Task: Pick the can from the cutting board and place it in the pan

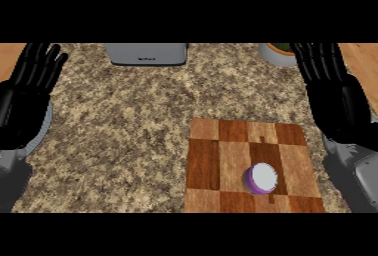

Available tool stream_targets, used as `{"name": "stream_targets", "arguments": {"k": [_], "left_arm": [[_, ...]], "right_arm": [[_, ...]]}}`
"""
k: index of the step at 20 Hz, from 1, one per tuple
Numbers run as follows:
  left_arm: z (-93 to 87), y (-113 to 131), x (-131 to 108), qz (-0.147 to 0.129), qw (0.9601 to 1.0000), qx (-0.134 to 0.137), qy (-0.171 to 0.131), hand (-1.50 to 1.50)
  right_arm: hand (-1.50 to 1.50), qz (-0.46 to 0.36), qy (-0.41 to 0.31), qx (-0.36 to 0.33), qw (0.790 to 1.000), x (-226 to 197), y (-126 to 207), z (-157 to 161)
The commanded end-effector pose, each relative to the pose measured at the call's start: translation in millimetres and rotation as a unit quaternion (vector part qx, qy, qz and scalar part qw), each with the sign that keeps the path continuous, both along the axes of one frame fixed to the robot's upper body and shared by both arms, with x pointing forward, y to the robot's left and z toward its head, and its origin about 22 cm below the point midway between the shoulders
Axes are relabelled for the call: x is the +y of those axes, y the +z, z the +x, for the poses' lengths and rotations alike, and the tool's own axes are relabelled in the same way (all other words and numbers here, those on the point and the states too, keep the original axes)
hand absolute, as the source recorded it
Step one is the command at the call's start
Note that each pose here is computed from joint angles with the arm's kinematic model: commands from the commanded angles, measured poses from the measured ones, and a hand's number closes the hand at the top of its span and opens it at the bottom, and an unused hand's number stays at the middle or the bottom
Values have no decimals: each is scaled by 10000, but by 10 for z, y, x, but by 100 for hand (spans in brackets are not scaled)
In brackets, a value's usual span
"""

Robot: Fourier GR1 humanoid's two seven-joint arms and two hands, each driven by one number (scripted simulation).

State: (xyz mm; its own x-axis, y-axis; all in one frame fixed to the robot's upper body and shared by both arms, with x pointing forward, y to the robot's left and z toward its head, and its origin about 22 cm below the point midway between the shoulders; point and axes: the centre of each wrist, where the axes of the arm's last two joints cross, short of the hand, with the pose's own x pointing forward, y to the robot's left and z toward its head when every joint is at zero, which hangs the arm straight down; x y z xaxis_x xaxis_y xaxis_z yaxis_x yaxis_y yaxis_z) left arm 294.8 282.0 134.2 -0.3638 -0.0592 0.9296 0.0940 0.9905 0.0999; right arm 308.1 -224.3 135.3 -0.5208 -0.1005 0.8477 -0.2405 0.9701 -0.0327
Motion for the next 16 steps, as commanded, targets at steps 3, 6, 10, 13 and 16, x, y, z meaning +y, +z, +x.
{"name": "stream_targets", "arguments": {"k": [3, 6, 10, 13, 16], "left_arm": [[-20, -285, 171, 73, 9960, 540, 714, 0], [-89, -624, 255, 431, 9858, 1037, 1252, 0], [-195, -856, 151, 240, 9773, 1628, 1334, 0], [-212, -903, 254, 225, 9741, 1647, 1531, 0], [-86, -761, 100, 193, 9788, 1507, 1371, 0]], "right_arm": [[150, -505, 779, 1043, 9902, -11, -580, -297], [150, -1079, 1283, 2163, 9618, -262, -994, -415], [-150, -2098, -768, 1141, 9680, -726, -1176, -811], [-150, -2514, -1384, 704, 9553, -1055, -1170, -1134], [-150, -2918, -1535, 478, 9429, -1328, -892, -1249]]}}
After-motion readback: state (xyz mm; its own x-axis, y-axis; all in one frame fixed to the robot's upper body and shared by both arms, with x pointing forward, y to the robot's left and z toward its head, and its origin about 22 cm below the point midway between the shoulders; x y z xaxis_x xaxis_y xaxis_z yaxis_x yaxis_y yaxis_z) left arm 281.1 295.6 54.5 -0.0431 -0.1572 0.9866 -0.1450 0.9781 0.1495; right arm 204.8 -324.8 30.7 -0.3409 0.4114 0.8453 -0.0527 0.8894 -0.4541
